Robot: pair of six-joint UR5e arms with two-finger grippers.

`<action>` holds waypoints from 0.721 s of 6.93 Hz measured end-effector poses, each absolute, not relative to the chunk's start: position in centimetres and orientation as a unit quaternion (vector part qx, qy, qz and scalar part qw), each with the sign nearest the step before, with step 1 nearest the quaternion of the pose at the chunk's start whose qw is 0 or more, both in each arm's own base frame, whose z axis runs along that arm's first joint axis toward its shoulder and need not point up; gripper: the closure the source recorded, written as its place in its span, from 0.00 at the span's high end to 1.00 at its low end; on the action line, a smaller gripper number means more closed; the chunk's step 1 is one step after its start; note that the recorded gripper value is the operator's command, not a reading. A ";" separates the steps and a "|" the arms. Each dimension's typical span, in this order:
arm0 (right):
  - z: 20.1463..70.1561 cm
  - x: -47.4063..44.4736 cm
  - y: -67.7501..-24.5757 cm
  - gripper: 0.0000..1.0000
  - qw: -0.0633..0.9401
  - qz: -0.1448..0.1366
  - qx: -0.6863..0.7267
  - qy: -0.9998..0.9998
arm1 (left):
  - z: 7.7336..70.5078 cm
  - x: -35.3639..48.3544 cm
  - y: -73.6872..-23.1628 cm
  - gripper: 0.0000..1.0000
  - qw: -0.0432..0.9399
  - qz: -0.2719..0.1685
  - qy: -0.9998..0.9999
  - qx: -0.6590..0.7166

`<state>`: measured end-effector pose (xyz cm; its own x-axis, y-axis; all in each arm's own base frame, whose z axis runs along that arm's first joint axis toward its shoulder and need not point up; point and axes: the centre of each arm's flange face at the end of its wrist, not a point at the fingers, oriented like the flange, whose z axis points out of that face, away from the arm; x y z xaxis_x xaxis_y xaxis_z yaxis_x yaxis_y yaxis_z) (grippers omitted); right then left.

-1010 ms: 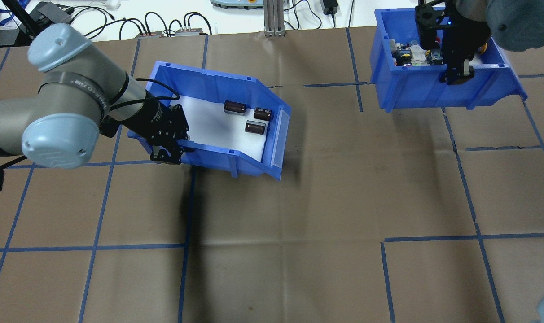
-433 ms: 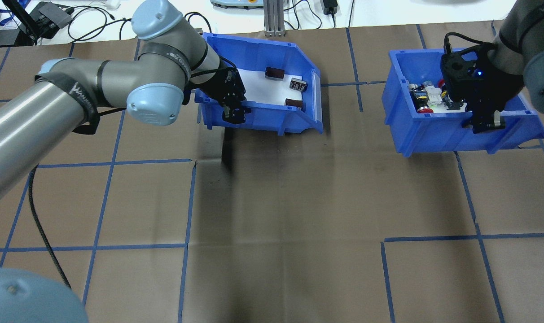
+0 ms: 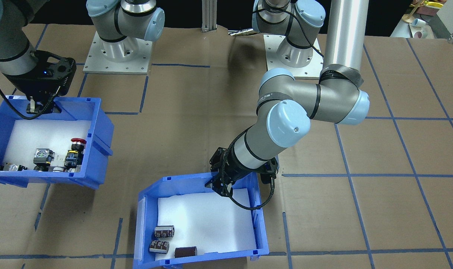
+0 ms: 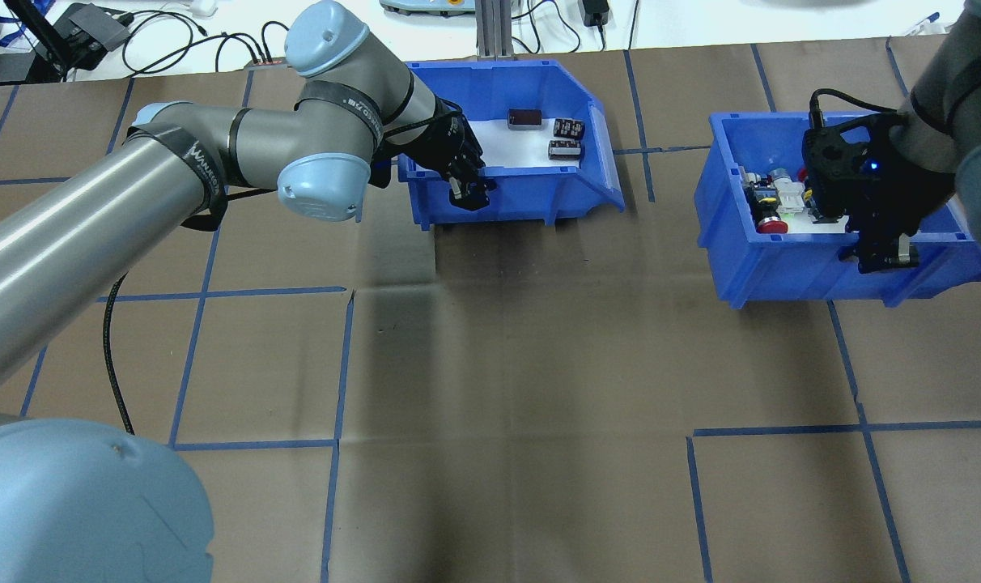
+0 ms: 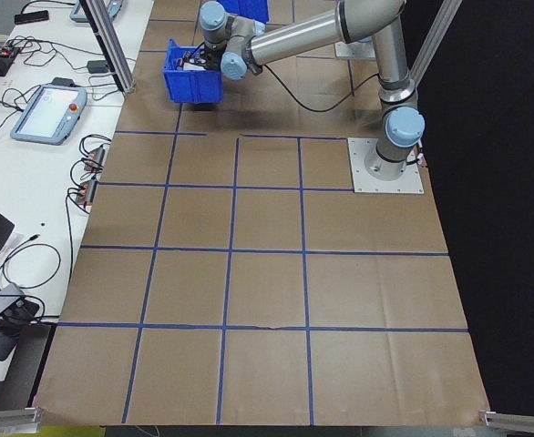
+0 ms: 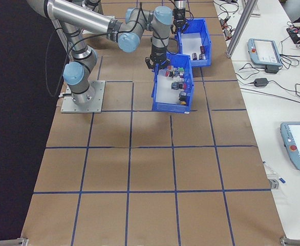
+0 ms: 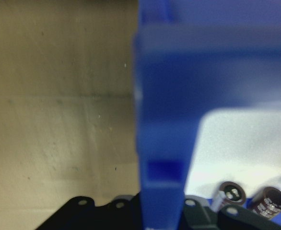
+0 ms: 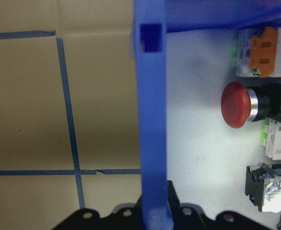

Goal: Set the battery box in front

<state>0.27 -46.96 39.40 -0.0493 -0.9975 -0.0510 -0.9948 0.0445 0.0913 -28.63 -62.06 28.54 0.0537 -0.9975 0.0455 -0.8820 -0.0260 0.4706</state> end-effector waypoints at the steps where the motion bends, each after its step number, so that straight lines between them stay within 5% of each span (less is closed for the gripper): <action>1: 39.3 0.3 -46.8 0.04 0.012 -0.052 0.689 -0.723 | 28.0 -28.8 -62.0 0.01 0.192 -0.156 -0.677 0.693; 3: 39.1 0.4 -46.6 0.04 0.011 -0.052 0.689 -0.722 | 27.2 -28.8 -61.5 0.16 0.191 -0.157 -0.693 0.677; 5: 39.0 0.5 -46.3 0.04 0.010 -0.053 0.689 -0.723 | 26.9 -28.8 -61.4 0.93 0.188 -0.157 -0.697 0.673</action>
<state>0.54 -46.34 39.01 -0.0508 -0.9970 -0.0583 -0.9949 0.0454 0.0905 -28.78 -61.39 26.88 -0.0223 -0.9985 0.0503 -0.8800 0.0435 0.4730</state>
